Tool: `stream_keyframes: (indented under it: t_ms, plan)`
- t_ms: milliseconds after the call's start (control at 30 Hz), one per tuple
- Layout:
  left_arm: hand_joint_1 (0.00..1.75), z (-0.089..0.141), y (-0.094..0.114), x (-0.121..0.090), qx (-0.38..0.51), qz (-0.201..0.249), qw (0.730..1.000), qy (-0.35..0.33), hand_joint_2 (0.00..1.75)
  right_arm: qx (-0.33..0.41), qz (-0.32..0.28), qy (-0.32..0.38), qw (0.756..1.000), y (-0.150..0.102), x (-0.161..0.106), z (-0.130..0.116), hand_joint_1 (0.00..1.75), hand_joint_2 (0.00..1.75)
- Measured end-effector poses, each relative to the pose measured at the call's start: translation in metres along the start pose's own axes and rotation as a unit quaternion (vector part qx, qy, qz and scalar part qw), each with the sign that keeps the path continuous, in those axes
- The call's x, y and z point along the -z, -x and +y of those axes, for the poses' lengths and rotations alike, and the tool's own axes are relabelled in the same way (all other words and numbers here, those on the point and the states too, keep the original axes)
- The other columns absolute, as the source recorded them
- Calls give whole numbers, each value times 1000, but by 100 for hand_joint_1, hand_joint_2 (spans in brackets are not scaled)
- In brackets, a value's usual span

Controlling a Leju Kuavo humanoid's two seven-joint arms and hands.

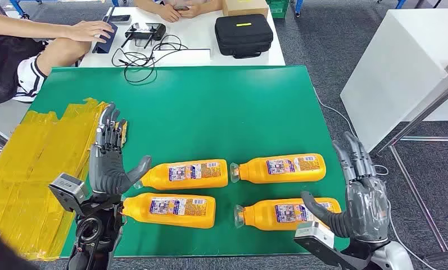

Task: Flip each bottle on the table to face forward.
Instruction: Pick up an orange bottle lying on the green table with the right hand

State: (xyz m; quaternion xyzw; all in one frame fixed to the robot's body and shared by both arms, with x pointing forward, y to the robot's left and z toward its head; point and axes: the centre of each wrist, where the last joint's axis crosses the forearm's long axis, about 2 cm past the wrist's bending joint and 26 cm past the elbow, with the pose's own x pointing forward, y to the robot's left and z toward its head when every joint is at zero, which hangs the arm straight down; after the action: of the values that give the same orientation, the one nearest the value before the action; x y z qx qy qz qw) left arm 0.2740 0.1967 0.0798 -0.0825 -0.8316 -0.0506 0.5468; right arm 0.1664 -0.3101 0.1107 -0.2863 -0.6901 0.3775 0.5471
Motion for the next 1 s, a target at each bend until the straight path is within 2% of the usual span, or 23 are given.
stream_keyframes:
  t_ms: [233,433,1000]
  plan:
    - [0,0,3,-2,-5,6,1000,-2,175,-17,38,-100,994,30,-23,1,0,175]
    - [0,2,3,1,-9,9,1000,-9,175,-24,67,-159,985,52,-23,10,0,175]
    - [0,5,3,2,-9,10,1000,-15,175,-21,93,-226,969,68,-12,37,0,175]
